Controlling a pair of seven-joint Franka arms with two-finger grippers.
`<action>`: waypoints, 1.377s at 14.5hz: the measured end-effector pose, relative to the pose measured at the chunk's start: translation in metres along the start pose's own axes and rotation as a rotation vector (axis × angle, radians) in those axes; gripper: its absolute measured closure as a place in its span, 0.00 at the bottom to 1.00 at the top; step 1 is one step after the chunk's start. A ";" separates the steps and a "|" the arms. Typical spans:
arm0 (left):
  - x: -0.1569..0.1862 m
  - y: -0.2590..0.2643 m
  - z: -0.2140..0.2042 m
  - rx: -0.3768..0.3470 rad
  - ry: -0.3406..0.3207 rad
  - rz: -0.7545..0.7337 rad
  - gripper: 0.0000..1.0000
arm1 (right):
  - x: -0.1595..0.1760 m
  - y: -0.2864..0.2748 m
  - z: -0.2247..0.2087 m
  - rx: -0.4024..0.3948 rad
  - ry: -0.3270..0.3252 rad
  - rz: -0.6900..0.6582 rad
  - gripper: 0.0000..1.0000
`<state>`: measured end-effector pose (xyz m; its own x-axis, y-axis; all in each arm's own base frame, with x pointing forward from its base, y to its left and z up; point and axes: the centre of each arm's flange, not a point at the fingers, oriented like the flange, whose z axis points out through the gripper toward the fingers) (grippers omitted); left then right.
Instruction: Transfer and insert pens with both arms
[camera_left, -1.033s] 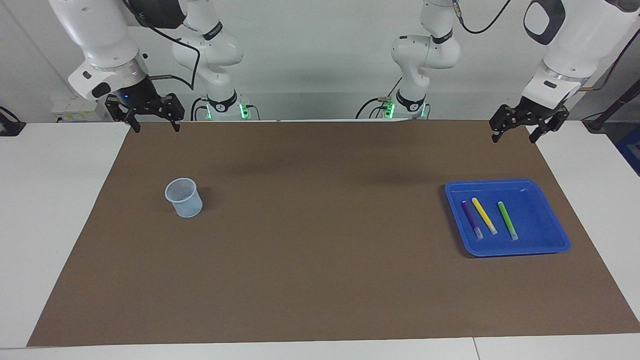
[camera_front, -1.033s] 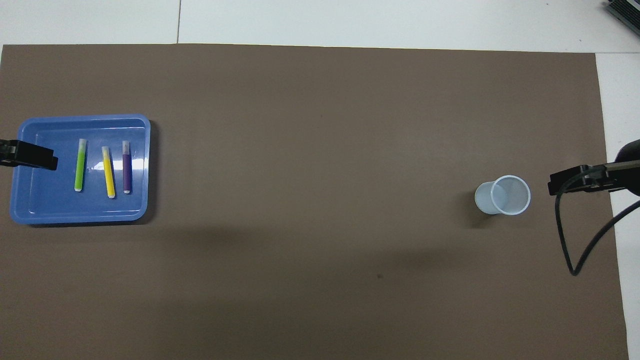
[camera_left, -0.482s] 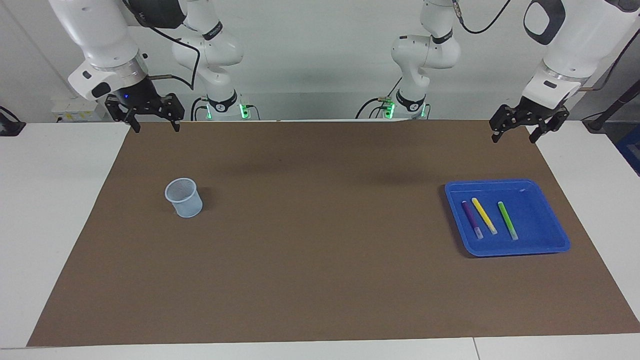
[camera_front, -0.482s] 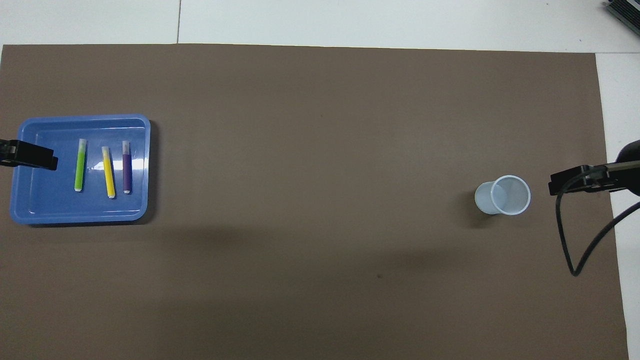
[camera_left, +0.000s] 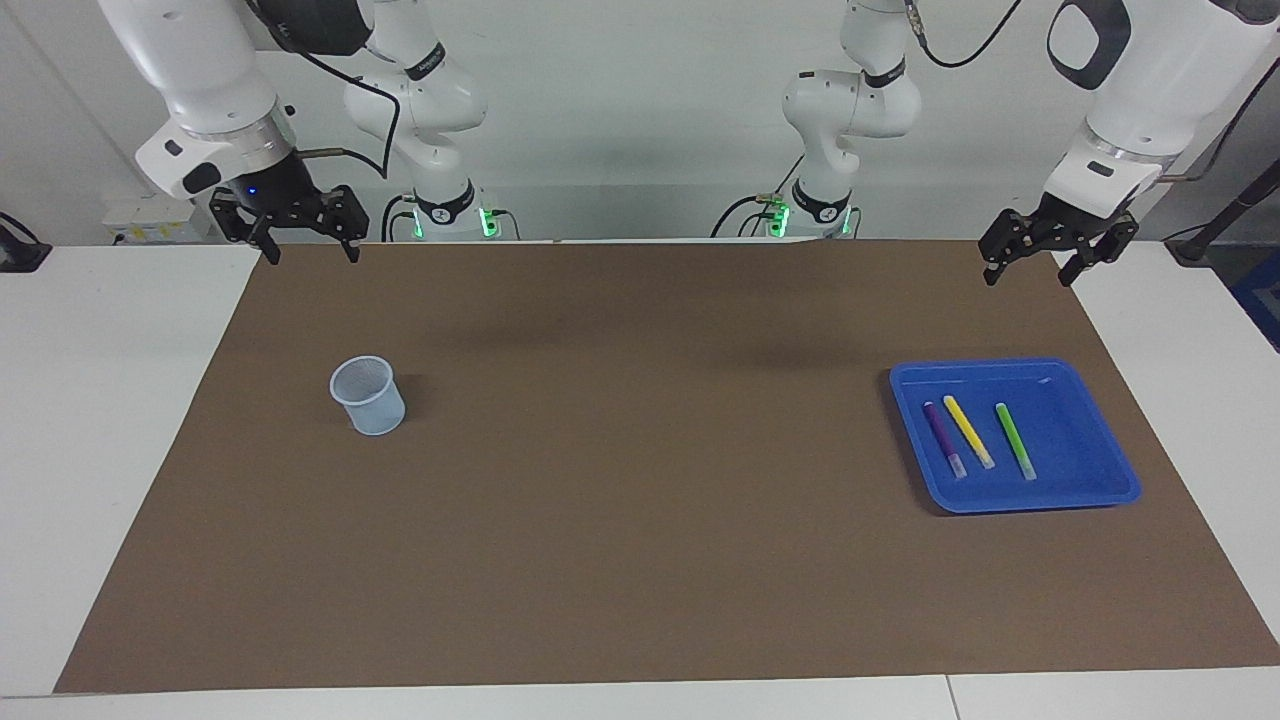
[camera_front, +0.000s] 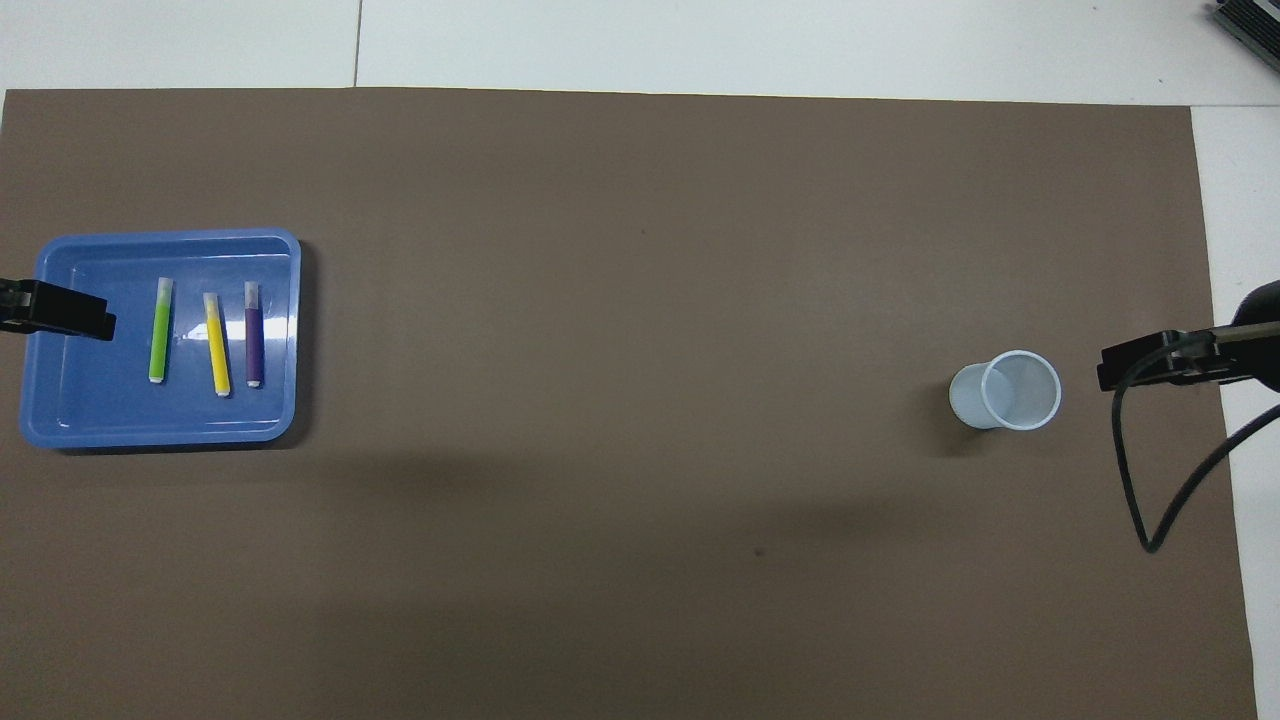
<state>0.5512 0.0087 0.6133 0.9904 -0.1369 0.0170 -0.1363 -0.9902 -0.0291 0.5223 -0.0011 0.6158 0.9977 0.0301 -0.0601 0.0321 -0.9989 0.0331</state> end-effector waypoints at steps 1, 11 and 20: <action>0.000 0.000 0.000 0.000 0.000 0.000 0.00 | 0.000 0.000 0.000 0.000 0.000 0.000 0.00; -0.001 0.000 0.000 -0.001 -0.003 0.000 0.00 | -0.002 -0.001 -0.003 0.000 0.006 -0.002 0.00; -0.008 0.003 -0.013 -0.006 0.013 0.006 0.00 | -0.003 -0.001 -0.004 0.000 0.008 -0.002 0.00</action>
<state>0.5422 0.0066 0.6263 0.9892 -0.1433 0.0298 -0.1427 -0.9895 -0.0236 0.5196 -0.0002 0.6203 0.9981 0.0319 -0.0525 0.0337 -0.9989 0.0330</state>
